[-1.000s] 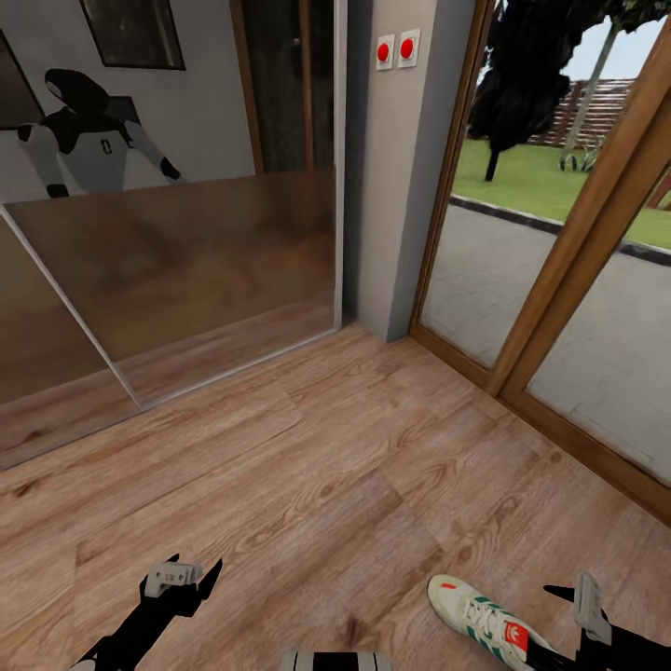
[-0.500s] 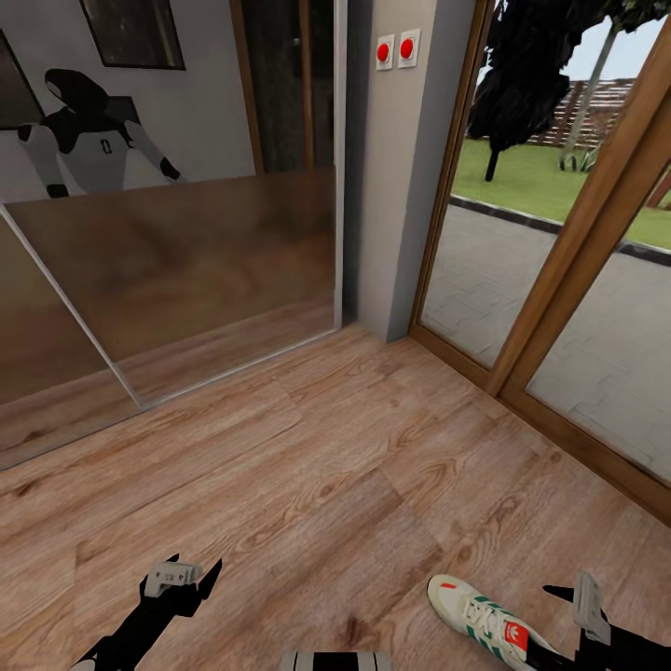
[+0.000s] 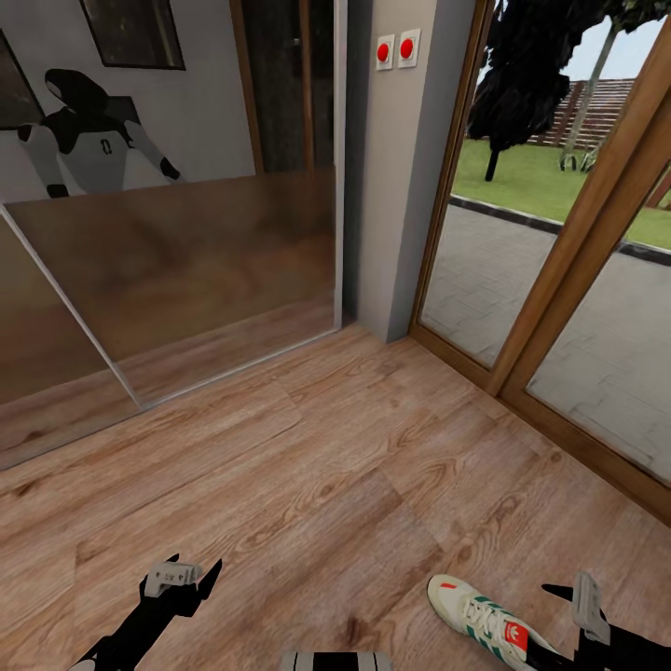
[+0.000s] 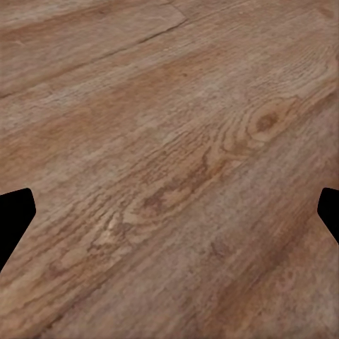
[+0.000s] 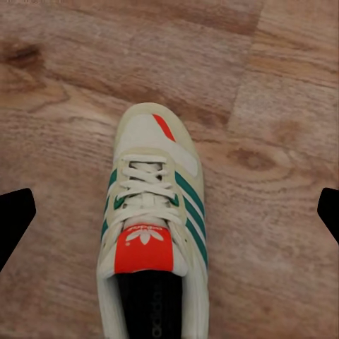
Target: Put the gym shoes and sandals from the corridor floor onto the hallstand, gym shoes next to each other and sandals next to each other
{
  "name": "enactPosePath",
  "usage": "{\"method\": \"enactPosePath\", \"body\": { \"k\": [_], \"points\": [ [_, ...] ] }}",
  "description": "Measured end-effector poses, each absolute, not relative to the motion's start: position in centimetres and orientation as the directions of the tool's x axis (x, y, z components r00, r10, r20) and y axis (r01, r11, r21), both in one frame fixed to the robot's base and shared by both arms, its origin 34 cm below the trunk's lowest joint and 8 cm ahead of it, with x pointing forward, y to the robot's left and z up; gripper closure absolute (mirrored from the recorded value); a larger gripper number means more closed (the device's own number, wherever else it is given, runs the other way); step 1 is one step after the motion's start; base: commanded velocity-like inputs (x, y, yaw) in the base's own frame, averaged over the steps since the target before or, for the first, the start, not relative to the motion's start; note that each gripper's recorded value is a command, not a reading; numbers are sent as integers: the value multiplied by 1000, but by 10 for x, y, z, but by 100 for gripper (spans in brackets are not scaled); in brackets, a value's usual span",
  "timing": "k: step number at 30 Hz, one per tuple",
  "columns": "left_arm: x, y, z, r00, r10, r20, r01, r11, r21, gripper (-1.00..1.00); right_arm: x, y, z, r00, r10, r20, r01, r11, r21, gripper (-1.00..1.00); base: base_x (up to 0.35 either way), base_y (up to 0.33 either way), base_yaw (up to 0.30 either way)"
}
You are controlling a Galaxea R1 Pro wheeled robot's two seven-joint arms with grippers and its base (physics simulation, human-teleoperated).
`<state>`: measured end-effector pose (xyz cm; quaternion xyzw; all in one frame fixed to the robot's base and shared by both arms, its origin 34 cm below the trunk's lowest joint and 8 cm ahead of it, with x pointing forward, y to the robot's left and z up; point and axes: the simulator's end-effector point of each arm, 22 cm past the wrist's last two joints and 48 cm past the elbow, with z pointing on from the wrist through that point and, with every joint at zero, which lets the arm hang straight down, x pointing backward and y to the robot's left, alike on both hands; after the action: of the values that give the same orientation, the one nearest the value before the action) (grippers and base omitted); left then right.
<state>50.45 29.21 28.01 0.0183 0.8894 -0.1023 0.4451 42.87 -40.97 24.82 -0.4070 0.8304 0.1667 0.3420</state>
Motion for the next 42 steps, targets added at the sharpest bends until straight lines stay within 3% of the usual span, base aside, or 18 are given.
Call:
{"method": "enactPosePath", "body": {
  "k": [42],
  "points": [
    [504,293,280,-603,-59,-796,123,979,-165,-100,428,-407,248,-427,-559,-711,-793,610,-4,-100,0,0,0]
  ]
}}
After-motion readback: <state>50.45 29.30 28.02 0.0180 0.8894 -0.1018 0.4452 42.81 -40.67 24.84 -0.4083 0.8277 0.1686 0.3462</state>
